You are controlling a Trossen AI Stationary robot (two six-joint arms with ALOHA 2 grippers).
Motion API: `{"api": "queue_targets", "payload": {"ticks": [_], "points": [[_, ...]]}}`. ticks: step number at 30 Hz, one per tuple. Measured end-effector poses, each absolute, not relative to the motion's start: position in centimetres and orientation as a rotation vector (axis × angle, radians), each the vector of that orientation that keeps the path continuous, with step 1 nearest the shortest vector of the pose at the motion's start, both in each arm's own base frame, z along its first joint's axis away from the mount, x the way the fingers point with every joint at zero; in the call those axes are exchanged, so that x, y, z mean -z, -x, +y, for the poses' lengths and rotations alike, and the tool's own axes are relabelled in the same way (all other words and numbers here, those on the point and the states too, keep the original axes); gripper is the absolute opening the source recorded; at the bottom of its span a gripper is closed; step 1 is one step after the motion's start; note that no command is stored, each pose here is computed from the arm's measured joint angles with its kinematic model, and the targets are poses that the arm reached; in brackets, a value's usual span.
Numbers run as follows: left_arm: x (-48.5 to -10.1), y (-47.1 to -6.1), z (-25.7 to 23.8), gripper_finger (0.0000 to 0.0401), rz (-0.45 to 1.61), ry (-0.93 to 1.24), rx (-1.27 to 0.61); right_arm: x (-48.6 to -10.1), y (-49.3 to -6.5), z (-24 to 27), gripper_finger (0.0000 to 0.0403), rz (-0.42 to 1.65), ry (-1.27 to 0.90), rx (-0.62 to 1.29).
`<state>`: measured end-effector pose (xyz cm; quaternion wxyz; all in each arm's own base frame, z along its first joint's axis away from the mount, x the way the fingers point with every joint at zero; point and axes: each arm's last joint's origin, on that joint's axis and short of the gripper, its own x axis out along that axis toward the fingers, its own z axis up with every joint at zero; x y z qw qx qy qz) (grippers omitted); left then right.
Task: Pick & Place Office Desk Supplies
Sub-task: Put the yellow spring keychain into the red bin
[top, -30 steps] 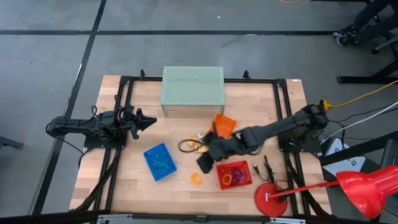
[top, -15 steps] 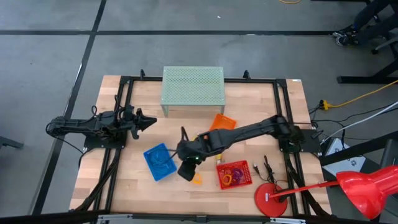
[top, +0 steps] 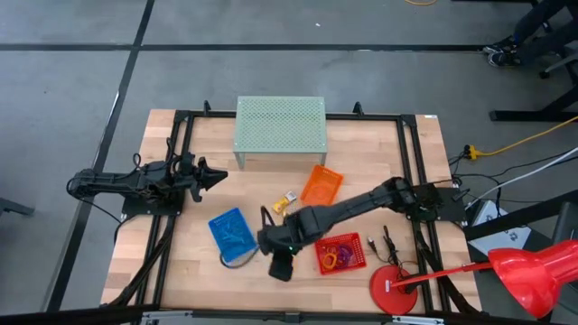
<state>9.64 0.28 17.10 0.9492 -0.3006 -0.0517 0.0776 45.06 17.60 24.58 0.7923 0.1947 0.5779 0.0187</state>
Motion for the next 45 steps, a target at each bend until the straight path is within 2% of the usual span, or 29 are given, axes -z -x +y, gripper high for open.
{"api": "queue_targets", "payload": {"ticks": [6,10,17,28,35,39,45], "points": [[-17.1,-9.6,0.3,0.0031,-0.105,0.612,-0.158,-20.6,-43.4,19.0,0.0146,1.346,-0.310,0.006],[-17.1,-9.6,0.3,0.0031,-0.105,0.611,-0.158,-18.3,-43.0,18.6,0.0146,1.403,-0.356,0.021],[-17.1,-9.6,0.3,0.0031,-0.105,0.611,-0.158,-18.2,-44.4,17.5,0.0146,1.321,-0.423,0.009],[-17.1,-9.6,0.3,0.0031,-0.104,0.611,-0.158,-16.3,-44.5,16.2,0.0146,1.354,-0.522,0.151],[-17.1,-9.6,0.3,0.0031,-0.104,0.611,-0.158,-16.2,-44.6,16.2,0.0146,1.341,-0.530,0.165],[-17.1,-9.6,0.3,0.0031,-0.104,0.611,-0.158,-14.3,-44.7,16.6,0.0146,1.395,-0.543,0.166],[-17.1,-9.6,0.3,0.0031,-0.104,0.611,-0.159,-13.6,-44.9,17.6,0.0146,1.392,-0.555,0.122]]}}
